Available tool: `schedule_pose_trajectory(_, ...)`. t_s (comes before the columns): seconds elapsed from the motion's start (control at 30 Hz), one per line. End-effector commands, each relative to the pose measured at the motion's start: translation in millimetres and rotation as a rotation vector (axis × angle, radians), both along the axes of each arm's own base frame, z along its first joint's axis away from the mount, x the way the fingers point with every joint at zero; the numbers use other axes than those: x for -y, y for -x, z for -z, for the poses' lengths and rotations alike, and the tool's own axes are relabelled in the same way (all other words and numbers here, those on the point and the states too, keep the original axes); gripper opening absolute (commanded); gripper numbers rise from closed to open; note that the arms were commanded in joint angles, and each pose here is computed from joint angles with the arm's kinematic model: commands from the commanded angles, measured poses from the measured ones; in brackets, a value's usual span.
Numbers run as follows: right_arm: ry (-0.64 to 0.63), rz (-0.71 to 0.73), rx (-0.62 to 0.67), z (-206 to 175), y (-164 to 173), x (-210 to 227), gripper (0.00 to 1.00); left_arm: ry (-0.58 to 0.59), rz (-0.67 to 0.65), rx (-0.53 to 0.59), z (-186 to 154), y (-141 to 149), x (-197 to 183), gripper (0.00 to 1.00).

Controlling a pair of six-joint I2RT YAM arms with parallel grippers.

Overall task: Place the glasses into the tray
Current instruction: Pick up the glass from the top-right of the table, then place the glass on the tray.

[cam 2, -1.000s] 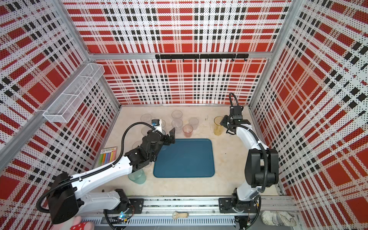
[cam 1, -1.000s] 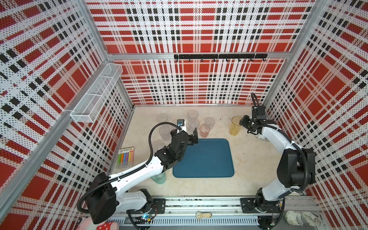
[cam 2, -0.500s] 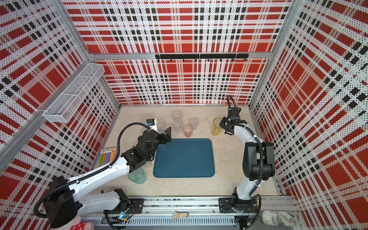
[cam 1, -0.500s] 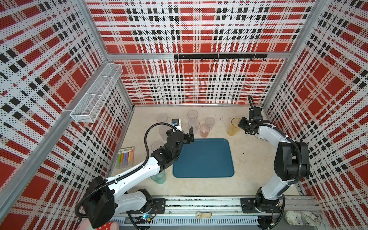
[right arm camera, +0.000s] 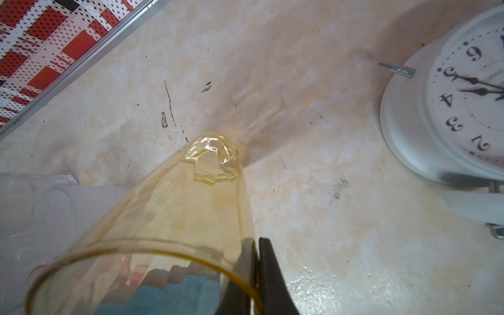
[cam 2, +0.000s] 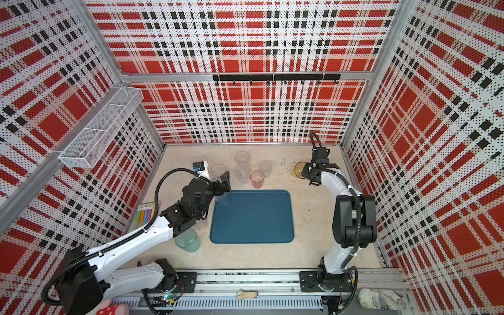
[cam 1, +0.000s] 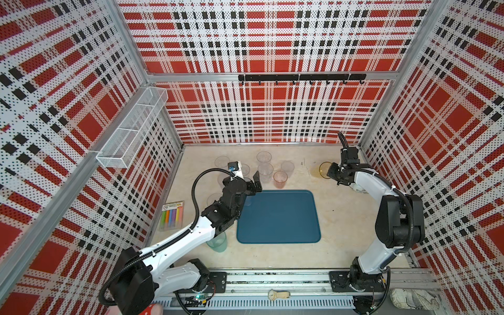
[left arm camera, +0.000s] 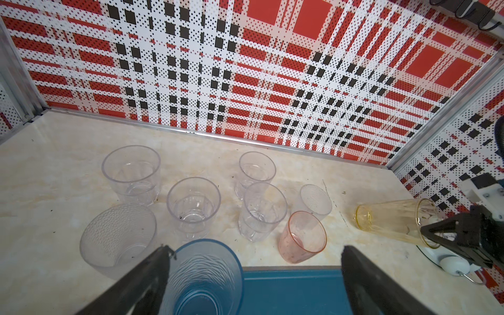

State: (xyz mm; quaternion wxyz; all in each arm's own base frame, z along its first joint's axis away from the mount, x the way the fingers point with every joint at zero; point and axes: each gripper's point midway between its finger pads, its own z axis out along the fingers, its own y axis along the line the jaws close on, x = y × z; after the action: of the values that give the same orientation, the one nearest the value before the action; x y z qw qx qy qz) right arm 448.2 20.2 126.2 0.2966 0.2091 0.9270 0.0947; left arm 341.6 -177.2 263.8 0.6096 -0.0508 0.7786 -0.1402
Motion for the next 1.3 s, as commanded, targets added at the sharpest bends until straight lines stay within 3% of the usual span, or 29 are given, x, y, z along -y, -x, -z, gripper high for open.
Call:
schedule_pose_trajectory(0.0,0.090,-0.054,0.078,-52.8,3.9,-5.4,0.00,0.002,-0.039,0.006,-2.6,2.0,-14.8,1.00)
schedule_pose_trajectory(0.27,0.370,-0.266,-0.030,-91.1,51.1,-55.0,0.00,0.039,-0.114,0.014,-12.0,-4.3,-58.5,0.99)
schedule_pose_trajectory(0.53,0.520,-0.628,-0.231,-79.7,127.6,-153.8,0.00,0.046,-0.160,-0.006,-7.1,-7.6,-88.1,0.98)
schedule_pose_trajectory(0.83,0.349,-0.908,-0.266,-52.4,170.2,-269.6,0.00,0.060,-0.167,-0.028,7.3,2.6,-94.8,0.97)
schedule_pose_trajectory(1.1,0.272,-0.957,-0.261,-33.0,169.1,-312.2,0.00,0.067,-0.172,-0.030,12.7,9.1,-98.7,0.97)
schedule_pose_trajectory(1.27,0.294,-0.961,-0.278,-22.8,167.1,-321.9,0.04,0.071,-0.169,-0.036,16.2,8.0,-97.4,0.97)
